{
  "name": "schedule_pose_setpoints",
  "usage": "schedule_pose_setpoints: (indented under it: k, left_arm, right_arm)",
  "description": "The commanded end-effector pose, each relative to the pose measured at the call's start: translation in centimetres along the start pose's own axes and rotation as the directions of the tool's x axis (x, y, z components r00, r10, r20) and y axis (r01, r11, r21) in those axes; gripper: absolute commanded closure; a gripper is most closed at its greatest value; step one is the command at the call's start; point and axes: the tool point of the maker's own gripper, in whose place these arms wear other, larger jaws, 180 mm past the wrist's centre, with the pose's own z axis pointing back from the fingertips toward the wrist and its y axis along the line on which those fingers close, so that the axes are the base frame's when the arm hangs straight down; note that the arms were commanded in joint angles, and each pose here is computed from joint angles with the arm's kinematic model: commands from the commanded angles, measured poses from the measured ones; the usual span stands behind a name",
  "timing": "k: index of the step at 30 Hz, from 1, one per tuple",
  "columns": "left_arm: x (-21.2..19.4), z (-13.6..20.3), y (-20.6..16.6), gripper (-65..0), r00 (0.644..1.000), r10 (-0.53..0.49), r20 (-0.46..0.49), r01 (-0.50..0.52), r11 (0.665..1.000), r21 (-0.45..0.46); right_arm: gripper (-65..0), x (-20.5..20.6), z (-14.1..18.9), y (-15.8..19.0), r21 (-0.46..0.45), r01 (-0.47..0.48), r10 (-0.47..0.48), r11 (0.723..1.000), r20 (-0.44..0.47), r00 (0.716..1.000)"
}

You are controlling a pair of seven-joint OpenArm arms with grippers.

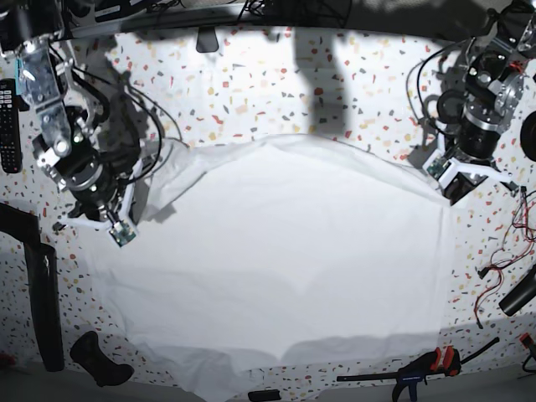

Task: Fold the T-shirt properly
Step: 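Lift the shoulders with both grippers and pull them over toward the hem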

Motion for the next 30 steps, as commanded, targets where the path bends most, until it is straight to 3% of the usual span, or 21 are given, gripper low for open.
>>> schedule_pose_setpoints:
  k: [1,19,30]
  left_arm:
    - [0.6,-0.3,1.5,0.0,1.000,-0.008,0.027,0.007,0.999,0.042]
    - [-3.2,-9.1,4.8,0.0,0.992,0.093,-0.084,-0.084,0.991,0.099]
    - [-4.2,-10.7,6.4,0.0,0.977,0.189,-0.103,-0.176,0.977,0.119]
  right_arm:
    - [0.0,1.5,-0.1,-2.0,-0.047,-0.015,0.017,0.999,0.044,0.999]
    - [0.0,8.2,-7.1,-6.8,-0.023,0.167,-0.164,0.986,0.117,0.980]
    - [0.0,10.0,-10.9,-7.6,-0.013,0.237,-0.235,0.972,0.078,0.969]
